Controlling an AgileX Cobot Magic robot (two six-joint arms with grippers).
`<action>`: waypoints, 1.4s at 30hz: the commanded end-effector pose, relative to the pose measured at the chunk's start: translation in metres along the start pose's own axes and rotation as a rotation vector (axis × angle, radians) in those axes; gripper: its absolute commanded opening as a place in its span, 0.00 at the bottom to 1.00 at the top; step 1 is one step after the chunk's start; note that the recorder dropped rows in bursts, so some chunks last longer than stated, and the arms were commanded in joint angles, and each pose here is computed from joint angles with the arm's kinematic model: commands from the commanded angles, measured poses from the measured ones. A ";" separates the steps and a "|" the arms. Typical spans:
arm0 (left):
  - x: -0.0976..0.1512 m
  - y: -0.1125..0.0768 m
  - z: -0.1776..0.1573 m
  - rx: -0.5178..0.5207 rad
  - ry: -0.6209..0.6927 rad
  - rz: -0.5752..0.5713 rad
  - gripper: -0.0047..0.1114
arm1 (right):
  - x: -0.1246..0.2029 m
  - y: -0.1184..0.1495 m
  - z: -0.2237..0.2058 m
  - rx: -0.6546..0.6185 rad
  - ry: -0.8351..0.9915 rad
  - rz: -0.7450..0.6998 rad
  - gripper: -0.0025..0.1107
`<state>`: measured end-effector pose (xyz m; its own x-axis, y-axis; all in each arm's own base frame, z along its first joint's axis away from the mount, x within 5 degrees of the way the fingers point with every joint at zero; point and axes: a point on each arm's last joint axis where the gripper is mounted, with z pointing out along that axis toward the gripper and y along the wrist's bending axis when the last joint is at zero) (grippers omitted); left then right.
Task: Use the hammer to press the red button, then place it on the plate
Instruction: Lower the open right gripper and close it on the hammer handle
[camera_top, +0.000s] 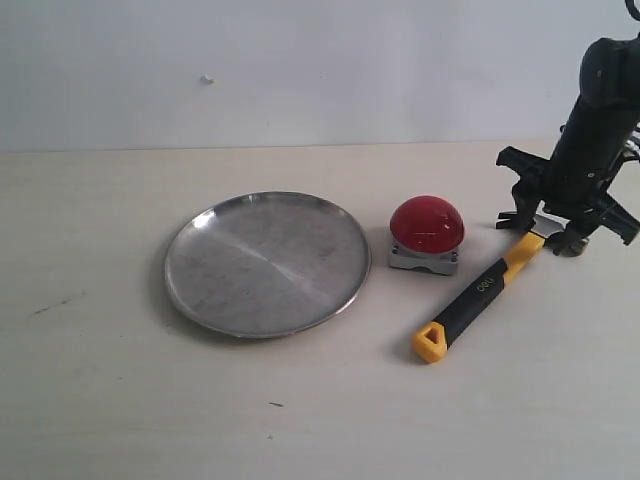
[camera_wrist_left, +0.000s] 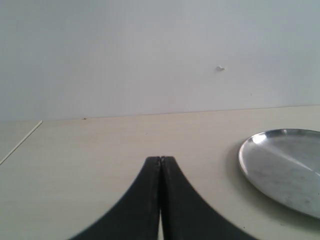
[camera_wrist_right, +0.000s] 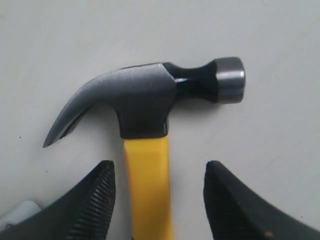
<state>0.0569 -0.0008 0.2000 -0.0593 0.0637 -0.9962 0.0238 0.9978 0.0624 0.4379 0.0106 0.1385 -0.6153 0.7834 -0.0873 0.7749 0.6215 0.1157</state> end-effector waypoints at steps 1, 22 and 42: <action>0.000 0.000 -0.001 0.000 -0.008 -0.003 0.04 | -0.002 0.002 0.003 -0.014 0.003 -0.003 0.49; 0.000 0.000 -0.001 0.000 -0.008 -0.003 0.04 | -0.005 -0.002 0.027 -0.018 0.049 0.009 0.49; 0.000 0.000 -0.001 0.000 -0.008 -0.003 0.04 | -0.007 -0.003 0.033 -0.022 0.045 -0.045 0.34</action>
<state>0.0569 -0.0008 0.2000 -0.0593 0.0637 -0.9962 0.0238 0.9978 0.0624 0.4441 0.0069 0.1111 -0.6434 0.7644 -0.0420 0.7532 0.6419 0.1438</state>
